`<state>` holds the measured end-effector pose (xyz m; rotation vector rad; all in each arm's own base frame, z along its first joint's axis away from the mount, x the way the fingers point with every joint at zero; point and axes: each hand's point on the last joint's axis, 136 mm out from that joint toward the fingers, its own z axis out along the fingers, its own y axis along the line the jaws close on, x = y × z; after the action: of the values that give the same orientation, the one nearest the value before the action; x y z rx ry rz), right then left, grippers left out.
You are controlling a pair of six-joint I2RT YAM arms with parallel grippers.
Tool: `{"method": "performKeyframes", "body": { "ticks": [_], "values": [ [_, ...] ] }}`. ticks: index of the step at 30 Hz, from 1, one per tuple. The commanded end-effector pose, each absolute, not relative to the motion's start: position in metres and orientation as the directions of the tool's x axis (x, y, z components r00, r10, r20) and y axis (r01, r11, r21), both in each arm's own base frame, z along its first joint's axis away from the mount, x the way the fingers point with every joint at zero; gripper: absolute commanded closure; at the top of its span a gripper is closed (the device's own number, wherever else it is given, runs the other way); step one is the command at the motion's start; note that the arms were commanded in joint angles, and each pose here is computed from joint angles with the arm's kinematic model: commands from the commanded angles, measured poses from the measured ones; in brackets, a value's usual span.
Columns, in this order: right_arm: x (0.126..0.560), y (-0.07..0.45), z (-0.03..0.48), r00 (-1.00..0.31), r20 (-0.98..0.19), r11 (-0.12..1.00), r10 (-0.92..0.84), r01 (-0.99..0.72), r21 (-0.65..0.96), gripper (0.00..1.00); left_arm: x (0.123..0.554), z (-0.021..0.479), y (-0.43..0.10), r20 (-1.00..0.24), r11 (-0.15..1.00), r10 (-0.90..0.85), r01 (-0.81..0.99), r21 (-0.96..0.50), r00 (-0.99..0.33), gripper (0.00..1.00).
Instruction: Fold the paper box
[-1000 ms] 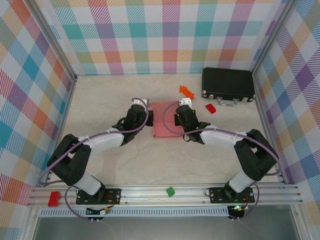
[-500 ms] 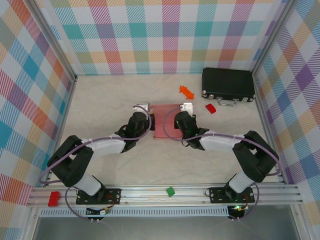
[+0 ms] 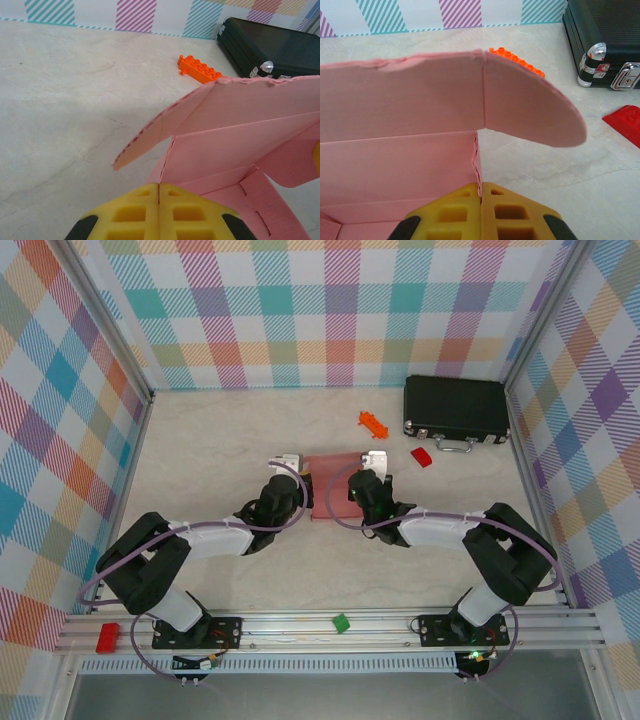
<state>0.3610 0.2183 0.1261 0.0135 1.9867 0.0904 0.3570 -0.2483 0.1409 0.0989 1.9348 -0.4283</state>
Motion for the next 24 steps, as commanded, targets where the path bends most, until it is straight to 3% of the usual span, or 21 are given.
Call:
{"method": "performKeyframes", "body": {
  "ticks": [1,8,18,24],
  "values": [
    [0.353,0.216,0.116,-0.426,-0.903,0.997,0.058,-0.017,0.072,1.0,0.352,0.139,-0.253,-0.907,0.926,-0.137,0.274,-0.26,-0.399,0.88],
    [0.352,0.214,0.118,-0.424,-0.904,0.998,0.054,-0.003,0.061,1.0,0.35,0.139,-0.258,-0.898,0.918,-0.131,0.291,-0.27,-0.419,0.83],
    [0.347,0.209,0.115,-0.431,-0.901,0.998,0.059,0.019,0.056,1.0,0.347,0.137,-0.263,-0.884,0.903,-0.151,0.302,-0.305,-0.442,0.99],
    [0.344,0.21,0.113,-0.437,-0.897,0.997,0.071,0.024,0.067,1.0,0.346,0.135,-0.268,-0.873,0.891,-0.176,0.304,-0.338,-0.455,0.98]
  ]
}}
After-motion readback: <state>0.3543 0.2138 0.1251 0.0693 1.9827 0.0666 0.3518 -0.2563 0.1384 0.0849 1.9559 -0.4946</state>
